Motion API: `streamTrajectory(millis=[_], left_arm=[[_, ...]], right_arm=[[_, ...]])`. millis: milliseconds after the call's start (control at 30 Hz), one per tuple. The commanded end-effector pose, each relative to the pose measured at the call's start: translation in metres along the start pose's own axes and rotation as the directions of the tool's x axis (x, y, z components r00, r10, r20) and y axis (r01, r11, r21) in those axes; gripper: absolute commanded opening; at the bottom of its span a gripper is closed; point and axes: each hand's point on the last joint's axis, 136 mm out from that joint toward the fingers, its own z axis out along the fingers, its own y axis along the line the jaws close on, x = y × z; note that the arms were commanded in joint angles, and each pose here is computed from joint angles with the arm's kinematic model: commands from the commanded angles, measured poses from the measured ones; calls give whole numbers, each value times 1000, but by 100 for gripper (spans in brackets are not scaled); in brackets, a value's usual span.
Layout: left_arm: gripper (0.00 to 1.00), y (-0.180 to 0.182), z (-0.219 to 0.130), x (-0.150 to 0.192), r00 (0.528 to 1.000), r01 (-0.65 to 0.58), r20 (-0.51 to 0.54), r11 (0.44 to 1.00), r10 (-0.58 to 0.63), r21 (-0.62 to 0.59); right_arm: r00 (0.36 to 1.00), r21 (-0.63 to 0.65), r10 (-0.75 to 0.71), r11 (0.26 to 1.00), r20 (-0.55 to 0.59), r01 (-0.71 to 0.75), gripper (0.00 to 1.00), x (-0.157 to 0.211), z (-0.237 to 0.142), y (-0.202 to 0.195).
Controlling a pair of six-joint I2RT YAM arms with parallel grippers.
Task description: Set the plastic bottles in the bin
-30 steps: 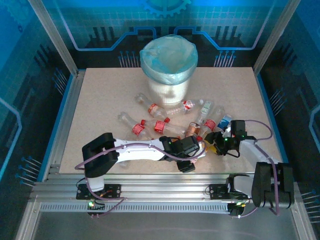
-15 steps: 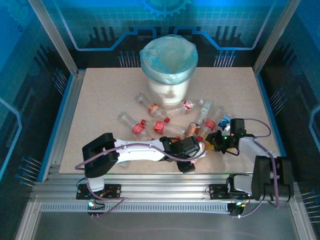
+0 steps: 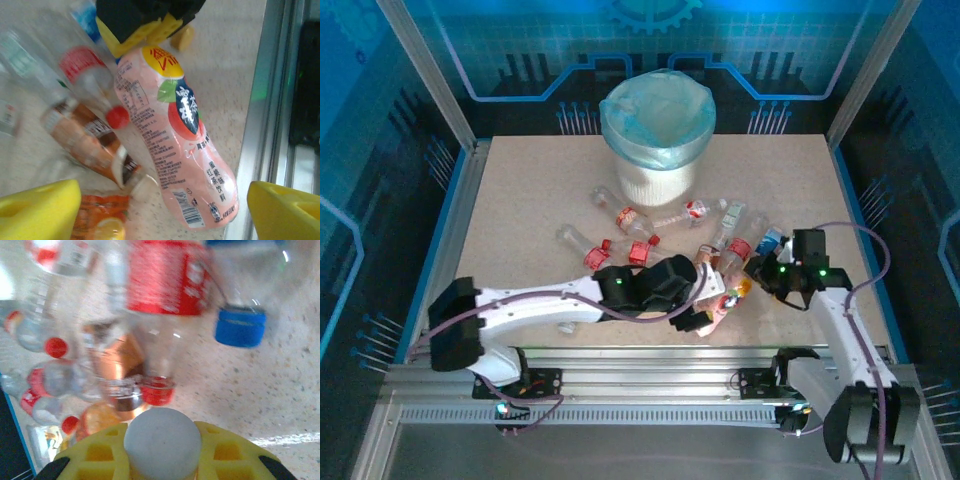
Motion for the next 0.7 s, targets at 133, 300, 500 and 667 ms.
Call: streamTrajectory(millis=[133, 300, 500, 667], left_arm=[[96, 78, -82, -72, 950, 157, 300, 963, -86, -218], [98, 151, -128, -96, 892, 372, 370, 888, -261, -269], [99, 213, -170, -119, 807, 534, 425, 814, -411, -228], [99, 256, -196, -137, 770, 572, 490, 782, -409, -247]], right_arm=[[928, -38, -297, 949, 227, 313, 10, -38, -85, 96], [743, -43, -498, 818, 447, 574, 10, -61, -150, 191], [508, -27, -540, 667, 671, 745, 9, -90, -216, 300], [314, -2, -464, 558, 828, 830, 9, -103, -264, 376]])
